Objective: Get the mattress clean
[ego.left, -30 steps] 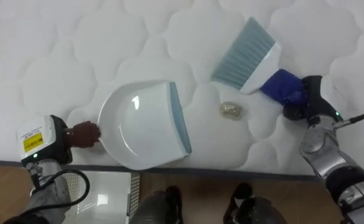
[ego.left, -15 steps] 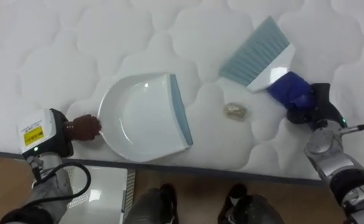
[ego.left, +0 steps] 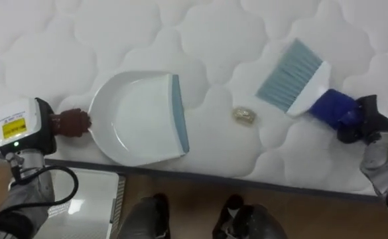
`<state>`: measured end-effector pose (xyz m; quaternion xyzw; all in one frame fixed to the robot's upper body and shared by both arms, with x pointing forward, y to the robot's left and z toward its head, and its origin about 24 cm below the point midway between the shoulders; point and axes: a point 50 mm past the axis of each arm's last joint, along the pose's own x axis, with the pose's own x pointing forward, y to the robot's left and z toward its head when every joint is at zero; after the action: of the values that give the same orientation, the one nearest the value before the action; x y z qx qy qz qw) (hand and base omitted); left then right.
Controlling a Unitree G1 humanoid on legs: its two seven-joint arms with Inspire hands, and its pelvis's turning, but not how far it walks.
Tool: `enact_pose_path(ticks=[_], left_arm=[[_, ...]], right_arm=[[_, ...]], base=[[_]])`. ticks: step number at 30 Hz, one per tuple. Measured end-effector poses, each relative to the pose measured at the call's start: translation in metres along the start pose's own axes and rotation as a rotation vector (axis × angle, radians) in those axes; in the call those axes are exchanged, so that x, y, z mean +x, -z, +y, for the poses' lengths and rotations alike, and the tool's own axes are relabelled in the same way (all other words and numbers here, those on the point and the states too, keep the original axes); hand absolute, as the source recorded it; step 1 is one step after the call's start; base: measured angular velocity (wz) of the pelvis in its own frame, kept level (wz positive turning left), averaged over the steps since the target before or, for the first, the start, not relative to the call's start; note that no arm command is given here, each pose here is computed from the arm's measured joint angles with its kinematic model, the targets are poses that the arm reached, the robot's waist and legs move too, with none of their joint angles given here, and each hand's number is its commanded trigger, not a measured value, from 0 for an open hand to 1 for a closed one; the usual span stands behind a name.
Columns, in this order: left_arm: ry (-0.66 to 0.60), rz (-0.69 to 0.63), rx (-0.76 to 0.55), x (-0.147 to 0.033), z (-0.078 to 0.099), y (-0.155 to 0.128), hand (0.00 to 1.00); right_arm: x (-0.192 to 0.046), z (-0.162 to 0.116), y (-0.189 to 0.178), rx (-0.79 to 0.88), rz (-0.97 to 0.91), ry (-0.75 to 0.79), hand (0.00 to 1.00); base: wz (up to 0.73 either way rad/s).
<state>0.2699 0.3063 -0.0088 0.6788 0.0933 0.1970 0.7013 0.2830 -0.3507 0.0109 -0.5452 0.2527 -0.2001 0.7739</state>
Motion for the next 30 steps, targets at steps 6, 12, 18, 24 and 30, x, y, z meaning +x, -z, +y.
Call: enact_pose_path(ticks=[6,12,18,24,30], left_arm=[[-0.032,-0.006,0.059,0.007,0.010,0.010,1.00],[-0.061,-0.003,0.095,0.013,0.020,0.020,1.00],[-0.077,-0.021,0.132,0.016,0.025,0.022,1.00],[-0.087,-0.024,0.135,0.019,0.029,0.023,1.00],[-0.084,-0.032,0.130,0.019,0.029,0.022,1.00]], right_arm=[[0.010,-0.038,0.016,-0.242,-0.018,0.093,1.00],[0.014,-0.046,0.005,-0.385,-0.078,0.118,1.00],[0.015,-0.048,-0.016,-0.573,-0.200,0.156,1.00],[0.013,-0.048,-0.038,-0.736,-0.334,0.201,1.00],[0.009,-0.055,-0.058,-0.829,-0.428,0.273,1.00]], base=[[-0.17],[-0.17],[-0.01],[-0.01],[0.00]])
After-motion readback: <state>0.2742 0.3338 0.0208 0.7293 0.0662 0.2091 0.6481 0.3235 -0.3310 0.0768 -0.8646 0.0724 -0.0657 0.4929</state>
